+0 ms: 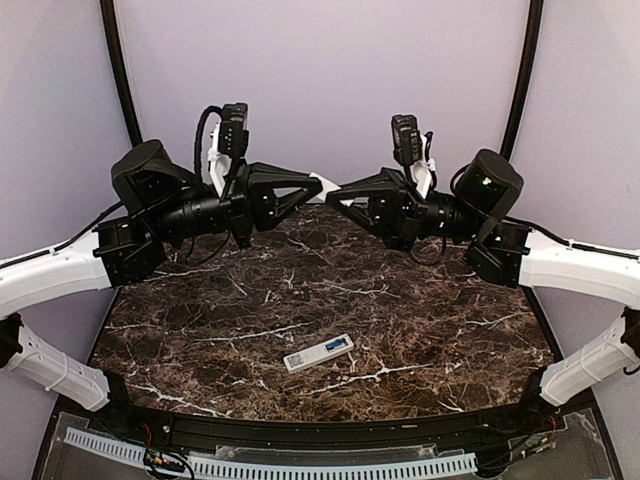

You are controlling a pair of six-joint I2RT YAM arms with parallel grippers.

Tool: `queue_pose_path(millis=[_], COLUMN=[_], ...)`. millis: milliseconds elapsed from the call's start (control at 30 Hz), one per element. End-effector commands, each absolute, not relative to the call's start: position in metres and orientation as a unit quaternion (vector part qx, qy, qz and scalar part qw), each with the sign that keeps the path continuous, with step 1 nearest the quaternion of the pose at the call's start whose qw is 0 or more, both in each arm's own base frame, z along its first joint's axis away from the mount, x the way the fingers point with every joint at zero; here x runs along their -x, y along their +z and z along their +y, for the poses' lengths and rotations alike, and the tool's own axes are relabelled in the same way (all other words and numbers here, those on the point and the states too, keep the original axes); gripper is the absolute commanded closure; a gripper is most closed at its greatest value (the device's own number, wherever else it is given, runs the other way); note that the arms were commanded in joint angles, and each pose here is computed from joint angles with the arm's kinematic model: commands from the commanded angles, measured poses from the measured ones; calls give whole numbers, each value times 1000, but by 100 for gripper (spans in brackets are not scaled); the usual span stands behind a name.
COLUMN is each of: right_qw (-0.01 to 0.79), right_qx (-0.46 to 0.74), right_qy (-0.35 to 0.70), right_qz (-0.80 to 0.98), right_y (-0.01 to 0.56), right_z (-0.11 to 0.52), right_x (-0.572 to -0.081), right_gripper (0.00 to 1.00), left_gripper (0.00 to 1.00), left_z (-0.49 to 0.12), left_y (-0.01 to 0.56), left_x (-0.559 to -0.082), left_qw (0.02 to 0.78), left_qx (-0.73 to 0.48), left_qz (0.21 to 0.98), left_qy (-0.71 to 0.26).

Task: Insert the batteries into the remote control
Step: Pass from the left arm to the right

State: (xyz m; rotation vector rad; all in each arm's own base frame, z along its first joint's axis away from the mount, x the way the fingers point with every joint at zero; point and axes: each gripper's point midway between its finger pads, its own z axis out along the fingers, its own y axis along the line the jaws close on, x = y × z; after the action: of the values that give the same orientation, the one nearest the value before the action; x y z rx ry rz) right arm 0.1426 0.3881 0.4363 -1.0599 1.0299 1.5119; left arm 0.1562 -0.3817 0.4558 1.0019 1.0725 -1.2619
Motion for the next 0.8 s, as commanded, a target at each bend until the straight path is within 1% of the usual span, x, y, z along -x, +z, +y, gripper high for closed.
queue_pose_path(millis=[0,33,67,100,133,200,267,300,333,367,467,567,700,767], right_qw=[502,501,499,496,488,454,423,397,375,352,271,214,143,96], right_qx=[438,435,431,425,419,406,387,379,362,348,301,272,249,241], right_qy=[623,620,616,610,603,580,550,536,519,504,466,458,450,457], right_qz=[411,419,433,449,473,540,607,642,678,708,787,819,845,851], right_y=[455,455,454,455,453,436,417,404,390,379,329,293,244,218], right_z=[380,378,376,372,369,361,348,344,335,329,312,301,292,290], right_x=[-136,-138,-142,-146,-153,-169,-190,-196,-208,-216,-236,-242,-244,-238], right_gripper=[100,100,100,100,100,100,100,100,100,100,100,100,100,100], left_gripper=[97,89,67,49,22,8,2,2,1,1,1,1,1,1], left_z=[-379,-377,-375,-373,-369,-361,-354,-350,-349,-345,-345,-347,-349,-347], left_y=[446,446,441,438,430,416,392,380,355,341,268,213,132,106], left_x=[-156,-157,-160,-162,-166,-173,-184,-194,-200,-208,-218,-218,-206,-203], left_qw=[568,569,572,575,579,588,590,592,571,565,490,431,321,288], left_qx=[-424,-422,-418,-415,-414,-416,-430,-423,-438,-435,-467,-486,-519,-528], left_qz=[461,464,476,482,497,523,555,579,608,630,694,726,763,772], left_qy=[-533,-531,-522,-515,-496,-455,-398,-368,-335,-308,-247,-227,-215,-206])
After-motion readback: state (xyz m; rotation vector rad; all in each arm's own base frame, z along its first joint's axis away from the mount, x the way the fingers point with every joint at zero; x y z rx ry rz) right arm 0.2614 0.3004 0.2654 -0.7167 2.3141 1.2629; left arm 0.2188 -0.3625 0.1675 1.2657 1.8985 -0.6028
